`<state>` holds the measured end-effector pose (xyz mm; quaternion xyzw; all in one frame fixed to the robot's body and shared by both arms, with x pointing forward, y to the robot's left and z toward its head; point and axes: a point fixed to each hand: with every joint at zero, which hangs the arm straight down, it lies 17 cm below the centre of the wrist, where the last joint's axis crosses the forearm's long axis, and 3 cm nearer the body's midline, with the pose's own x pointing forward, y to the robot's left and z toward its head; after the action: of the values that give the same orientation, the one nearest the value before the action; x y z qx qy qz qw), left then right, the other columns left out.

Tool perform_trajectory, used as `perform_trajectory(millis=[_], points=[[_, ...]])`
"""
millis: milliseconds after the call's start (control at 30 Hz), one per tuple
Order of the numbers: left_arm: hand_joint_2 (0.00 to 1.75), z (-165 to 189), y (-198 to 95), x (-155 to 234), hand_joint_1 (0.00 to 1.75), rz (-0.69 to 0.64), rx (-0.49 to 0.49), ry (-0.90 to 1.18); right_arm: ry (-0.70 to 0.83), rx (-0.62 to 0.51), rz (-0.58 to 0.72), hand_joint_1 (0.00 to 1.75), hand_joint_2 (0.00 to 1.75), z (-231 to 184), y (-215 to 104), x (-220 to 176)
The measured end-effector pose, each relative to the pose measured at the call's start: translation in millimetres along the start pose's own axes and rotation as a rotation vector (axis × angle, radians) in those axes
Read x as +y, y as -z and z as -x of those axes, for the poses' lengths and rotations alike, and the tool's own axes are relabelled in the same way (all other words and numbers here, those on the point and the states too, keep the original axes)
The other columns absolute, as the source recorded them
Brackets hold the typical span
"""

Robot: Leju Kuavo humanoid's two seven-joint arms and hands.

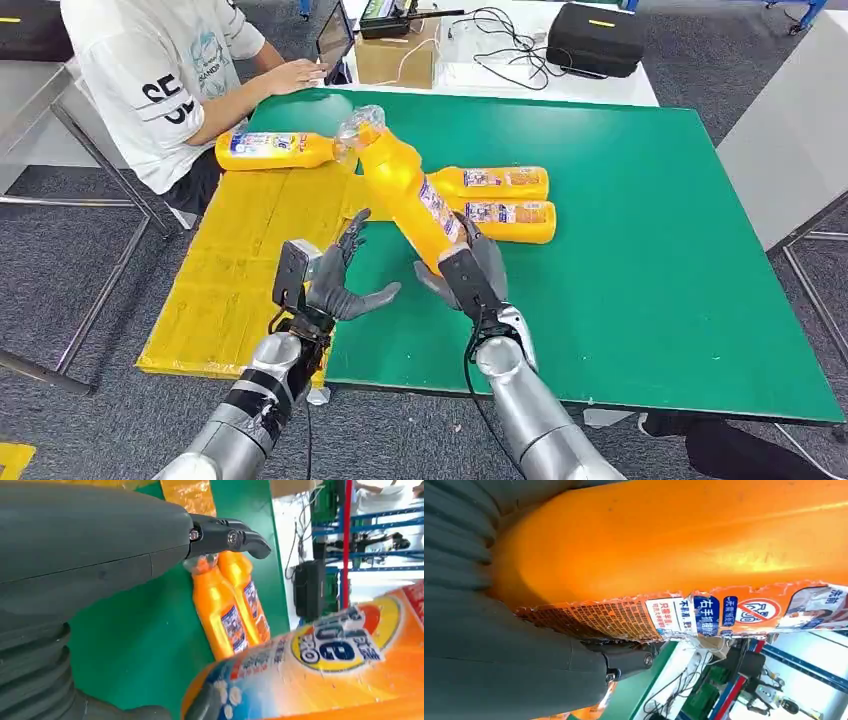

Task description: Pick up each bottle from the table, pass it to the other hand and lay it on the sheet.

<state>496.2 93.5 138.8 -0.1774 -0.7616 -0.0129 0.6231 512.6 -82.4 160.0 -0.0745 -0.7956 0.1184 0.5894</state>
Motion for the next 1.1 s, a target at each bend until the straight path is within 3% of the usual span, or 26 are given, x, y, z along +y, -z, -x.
perform_trajectory(millis=[133,300,1100], points=[[1.75,-1.5,-2.9,-23.0,0.0,0.08,0.016,-0.111,0.007,0.004,-0.034,1.75,1.75,-1.9,-0.5,14.5],[1.75,-15.4,-2.3,-32.5,0.0,0.088,-0.021,-0.146,0.022,0.045,-0.115,1.75,1.75,11.1,-13.3,40.0],[1.75,-19.4,-20.1,-4.7,0.0,-0.011,-0.06,-0.142,0.013,0.141,-0.321,1.75,1.75,43.8,-90.5,107.4]])
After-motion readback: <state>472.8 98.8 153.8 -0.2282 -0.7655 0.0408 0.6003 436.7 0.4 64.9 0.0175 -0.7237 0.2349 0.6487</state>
